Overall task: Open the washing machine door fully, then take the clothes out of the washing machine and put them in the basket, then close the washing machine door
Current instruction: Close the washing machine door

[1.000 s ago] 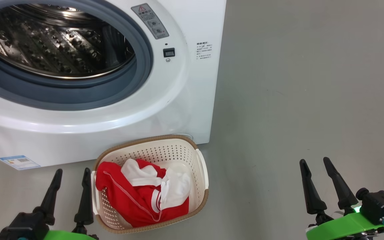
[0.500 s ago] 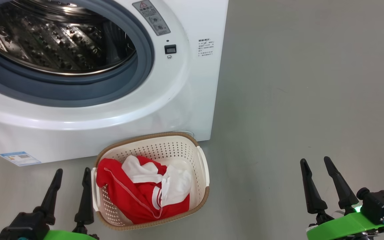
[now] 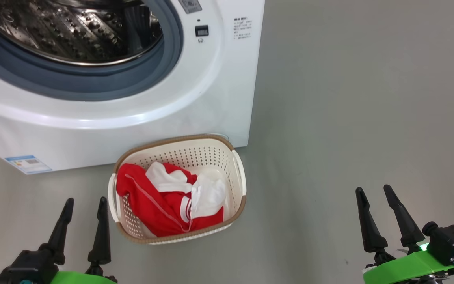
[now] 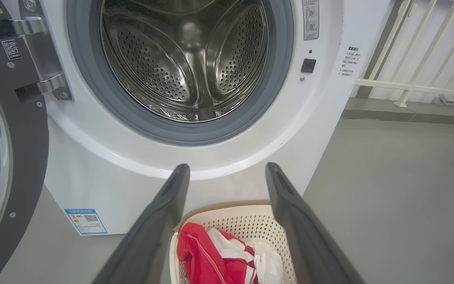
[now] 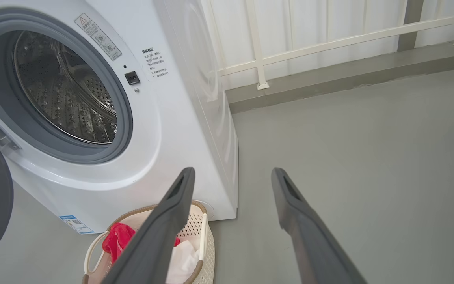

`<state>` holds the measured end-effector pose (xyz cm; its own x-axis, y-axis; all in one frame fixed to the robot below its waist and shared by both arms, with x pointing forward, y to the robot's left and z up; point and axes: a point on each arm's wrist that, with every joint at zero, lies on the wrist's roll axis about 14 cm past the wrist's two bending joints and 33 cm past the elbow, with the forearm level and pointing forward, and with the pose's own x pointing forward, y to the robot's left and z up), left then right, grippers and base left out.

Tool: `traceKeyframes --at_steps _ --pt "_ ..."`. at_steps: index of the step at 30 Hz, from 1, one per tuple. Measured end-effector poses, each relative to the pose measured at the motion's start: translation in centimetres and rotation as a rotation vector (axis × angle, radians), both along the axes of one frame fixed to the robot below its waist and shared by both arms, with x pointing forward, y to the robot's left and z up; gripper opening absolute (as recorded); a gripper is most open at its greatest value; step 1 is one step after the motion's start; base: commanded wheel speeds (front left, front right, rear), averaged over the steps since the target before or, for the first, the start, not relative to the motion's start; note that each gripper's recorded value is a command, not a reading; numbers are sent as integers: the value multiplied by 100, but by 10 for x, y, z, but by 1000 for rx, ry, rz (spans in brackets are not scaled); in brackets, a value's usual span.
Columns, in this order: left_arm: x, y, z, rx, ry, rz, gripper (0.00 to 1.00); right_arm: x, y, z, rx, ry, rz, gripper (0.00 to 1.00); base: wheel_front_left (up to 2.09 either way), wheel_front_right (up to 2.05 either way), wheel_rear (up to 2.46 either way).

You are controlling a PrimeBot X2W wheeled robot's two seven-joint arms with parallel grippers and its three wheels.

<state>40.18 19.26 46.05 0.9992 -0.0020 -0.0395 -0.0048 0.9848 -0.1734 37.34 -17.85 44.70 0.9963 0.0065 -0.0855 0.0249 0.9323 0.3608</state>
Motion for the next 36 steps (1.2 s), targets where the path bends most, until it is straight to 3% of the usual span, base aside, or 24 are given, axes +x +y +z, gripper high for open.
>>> traceKeyframes --at_steps 24,36 --pt "-2 2 4 -10 -10 7 100 0 2 4 1 -12 5 100 -16 16 0" --pt "-26 32 -2 -52 16 116 100 11 37 4 0 -19 116 100 0 0 0"
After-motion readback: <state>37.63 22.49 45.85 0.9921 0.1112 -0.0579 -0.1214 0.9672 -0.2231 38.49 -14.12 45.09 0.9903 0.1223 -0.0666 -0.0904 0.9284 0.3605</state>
